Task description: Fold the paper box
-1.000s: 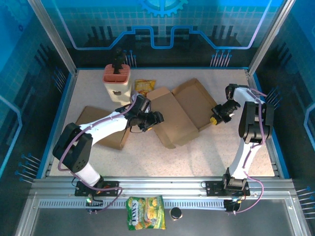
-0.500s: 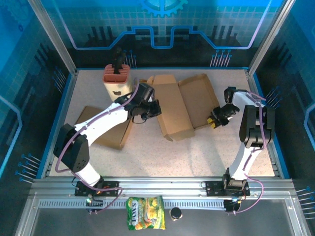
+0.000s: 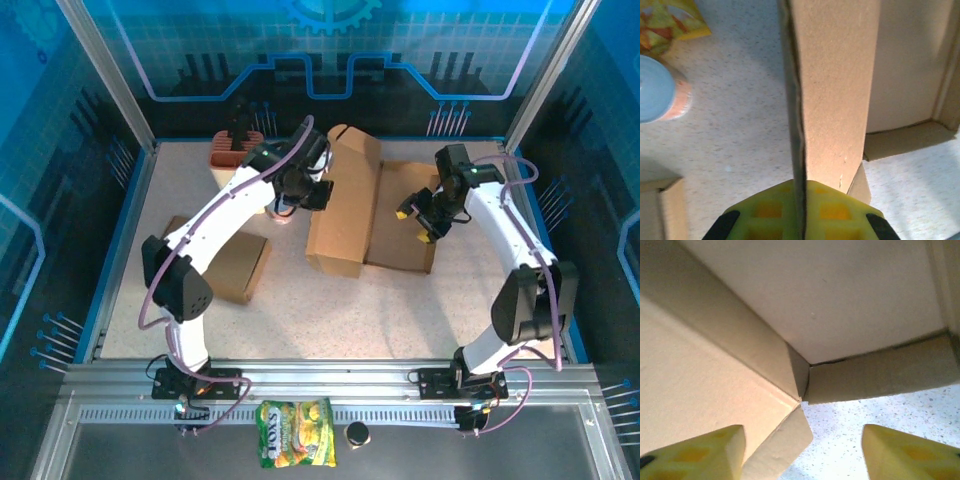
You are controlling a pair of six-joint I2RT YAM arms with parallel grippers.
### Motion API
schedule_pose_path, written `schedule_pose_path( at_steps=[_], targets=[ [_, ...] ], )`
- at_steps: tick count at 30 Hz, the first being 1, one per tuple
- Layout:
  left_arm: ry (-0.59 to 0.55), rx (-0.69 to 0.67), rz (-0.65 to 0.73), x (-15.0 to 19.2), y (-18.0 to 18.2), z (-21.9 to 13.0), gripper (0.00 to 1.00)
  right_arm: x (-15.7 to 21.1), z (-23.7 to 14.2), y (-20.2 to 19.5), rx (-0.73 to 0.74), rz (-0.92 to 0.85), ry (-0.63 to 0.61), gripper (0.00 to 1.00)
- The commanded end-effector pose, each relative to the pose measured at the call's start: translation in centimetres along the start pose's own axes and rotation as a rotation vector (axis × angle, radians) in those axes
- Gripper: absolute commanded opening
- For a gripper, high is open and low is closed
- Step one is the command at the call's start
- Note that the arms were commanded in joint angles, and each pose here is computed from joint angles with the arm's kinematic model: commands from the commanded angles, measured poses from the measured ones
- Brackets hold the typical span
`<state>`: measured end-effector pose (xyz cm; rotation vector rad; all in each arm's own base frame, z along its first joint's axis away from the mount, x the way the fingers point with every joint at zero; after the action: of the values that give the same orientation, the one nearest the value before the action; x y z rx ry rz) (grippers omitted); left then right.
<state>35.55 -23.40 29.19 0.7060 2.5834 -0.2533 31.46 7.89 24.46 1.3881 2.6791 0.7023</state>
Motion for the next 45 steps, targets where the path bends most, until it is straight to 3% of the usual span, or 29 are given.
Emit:
schedule_pose_path(
  at_steps=[1, 6, 12, 19, 26, 30, 35, 40, 45],
  targets=[
    [0.116, -0.146, 0.180, 0.7, 1.2, -0.8, 0.00, 1.4, -2.6, 1.0, -0.049, -0.040, -0.053, 0.55],
    [0.103, -0.289, 0.404, -1.1, 0.5, -1.9, 0.00, 3.5, -6.4, 4.9, -0.253, -0.011, -0.107, 0.53],
    [0.032, -0.382, 0.649, -2.8, -2.0, -2.7, 0.00, 4.5, -9.4, 7.9, -0.418, 0.239, -0.131, 0.54],
    [0.015, -0.487, 0.868, -3.6, -5.3, -2.1, 0.00, 4.5, -13.0, 11.3, -0.590, 0.375, -0.110, 0.61],
    [-0.007, -0.547, 0.942, -4.2, -6.9, -1.6, 0.00, 5.2, -11.6, 11.6, -0.453, 0.402, -0.001, 0.60],
    [-0.013, -0.556, 0.961, -4.5, -7.2, -1.4, 0.00, 5.2, -12.2, 8.9, -0.388, 0.418, -0.073, 0.58],
    [-0.006, -0.550, 0.970, -4.4, -7.4, -0.9, 0.00, 4.8, -15.1, 5.5, -0.420, 0.429, -0.205, 0.58],
    [-0.013, -0.553, 0.975, -4.6, -7.5, -0.7, 0.00, 5.0, -14.5, 4.4, -0.367, 0.442, -0.175, 0.58],
    [-0.026, -0.544, 0.985, -4.6, -7.8, -0.6, 0.00, 4.3, -12.6, 6.6, -0.387, 0.429, -0.118, 0.58]
  ],
)
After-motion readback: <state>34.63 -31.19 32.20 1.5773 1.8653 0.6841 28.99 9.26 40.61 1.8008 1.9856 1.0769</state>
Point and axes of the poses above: each hand's point on the last joint's axis, 136 mm out from that joint toward the fingers, its own z axis out along the fingers, its own y axis along the line the jaws close on, x = y × z, the point moved 7 cm from there along -z, back along the fingers, and after that the axes turned 15 degrees about z, right-handed, at the moved point
